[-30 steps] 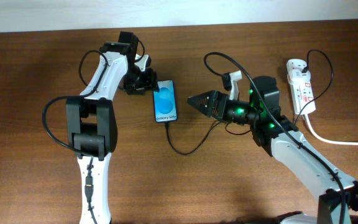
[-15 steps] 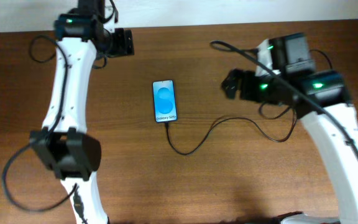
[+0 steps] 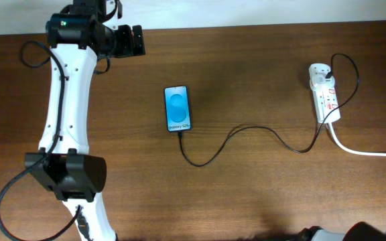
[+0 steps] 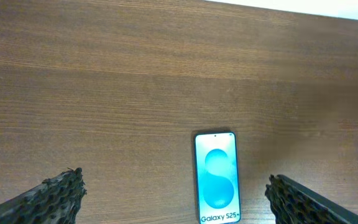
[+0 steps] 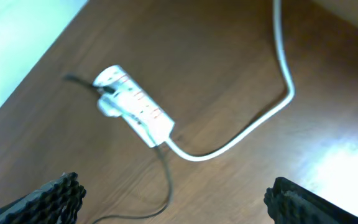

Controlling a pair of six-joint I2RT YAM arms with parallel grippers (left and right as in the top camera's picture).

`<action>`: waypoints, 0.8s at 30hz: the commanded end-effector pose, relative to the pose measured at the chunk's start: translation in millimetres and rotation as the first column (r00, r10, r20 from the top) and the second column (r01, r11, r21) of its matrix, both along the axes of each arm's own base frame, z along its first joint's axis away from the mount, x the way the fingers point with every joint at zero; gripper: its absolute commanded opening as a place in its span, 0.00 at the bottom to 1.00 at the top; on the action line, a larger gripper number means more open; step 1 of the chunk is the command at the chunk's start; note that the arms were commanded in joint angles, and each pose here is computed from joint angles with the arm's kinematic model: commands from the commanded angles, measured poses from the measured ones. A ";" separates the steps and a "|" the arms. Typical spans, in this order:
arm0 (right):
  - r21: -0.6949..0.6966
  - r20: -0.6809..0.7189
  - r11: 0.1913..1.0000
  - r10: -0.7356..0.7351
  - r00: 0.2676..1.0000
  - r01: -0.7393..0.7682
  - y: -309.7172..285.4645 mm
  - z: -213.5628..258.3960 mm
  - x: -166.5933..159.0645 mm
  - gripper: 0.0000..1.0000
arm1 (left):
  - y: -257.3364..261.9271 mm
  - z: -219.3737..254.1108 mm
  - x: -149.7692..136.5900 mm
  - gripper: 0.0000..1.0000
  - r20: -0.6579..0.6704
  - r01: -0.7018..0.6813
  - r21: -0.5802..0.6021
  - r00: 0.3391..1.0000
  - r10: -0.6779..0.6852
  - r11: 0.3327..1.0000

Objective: Plug charger to phone and switch on socket
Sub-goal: 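Lift the left gripper away and move the right gripper over the power strip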

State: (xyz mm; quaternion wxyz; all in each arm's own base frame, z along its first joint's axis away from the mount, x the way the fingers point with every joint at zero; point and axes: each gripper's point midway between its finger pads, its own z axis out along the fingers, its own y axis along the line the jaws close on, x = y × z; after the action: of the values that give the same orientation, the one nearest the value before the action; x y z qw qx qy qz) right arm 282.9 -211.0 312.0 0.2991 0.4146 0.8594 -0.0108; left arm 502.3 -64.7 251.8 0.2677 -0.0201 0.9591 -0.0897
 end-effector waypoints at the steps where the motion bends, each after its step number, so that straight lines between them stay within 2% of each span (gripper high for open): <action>1: 0.091 0.004 0.994 0.055 0.998 -0.055 -14.5 -26.8 21.2 0.98 | 1.5 0.6 0.5 0.99 0.002 -0.003 0.007 1.000 0.003 1.000; 5: 0.196 0.024 0.976 0.095 0.995 -0.098 -34.5 -74.8 64.2 0.98 | 1.5 0.5 0.6 0.99 0.002 -0.003 0.007 1.000 0.003 1.000; 9: 0.212 0.079 0.972 0.080 0.994 -0.095 -64.0 -113.5 106.3 0.98 | 1.5 0.5 0.6 0.99 0.002 -0.003 0.007 1.000 0.003 1.000; 13: 0.267 0.034 0.960 0.080 0.996 -0.086 -73.8 -169.5 126.5 0.98 | 1.5 0.4 0.5 0.99 0.002 -0.003 0.007 1.000 0.003 1.000; 19: 0.336 -0.060 0.932 0.163 0.985 -0.134 -50.5 -234.3 143.3 0.98 | 1.3 0.6 0.5 0.99 0.002 -0.003 0.007 1.000 0.003 1.000; 24: 0.352 -0.080 0.919 0.221 0.972 -0.180 -31.9 -265.9 160.9 0.98 | 1.5 0.5 0.6 1.00 0.002 -0.003 0.007 1.000 0.003 1.000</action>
State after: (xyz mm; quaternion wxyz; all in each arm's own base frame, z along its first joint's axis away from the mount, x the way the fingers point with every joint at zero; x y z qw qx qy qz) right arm 435.0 -253.3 59.4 0.1782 0.3881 0.8930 0.1419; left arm 502.3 -64.6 251.8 0.2677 -0.0202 0.9591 -0.0896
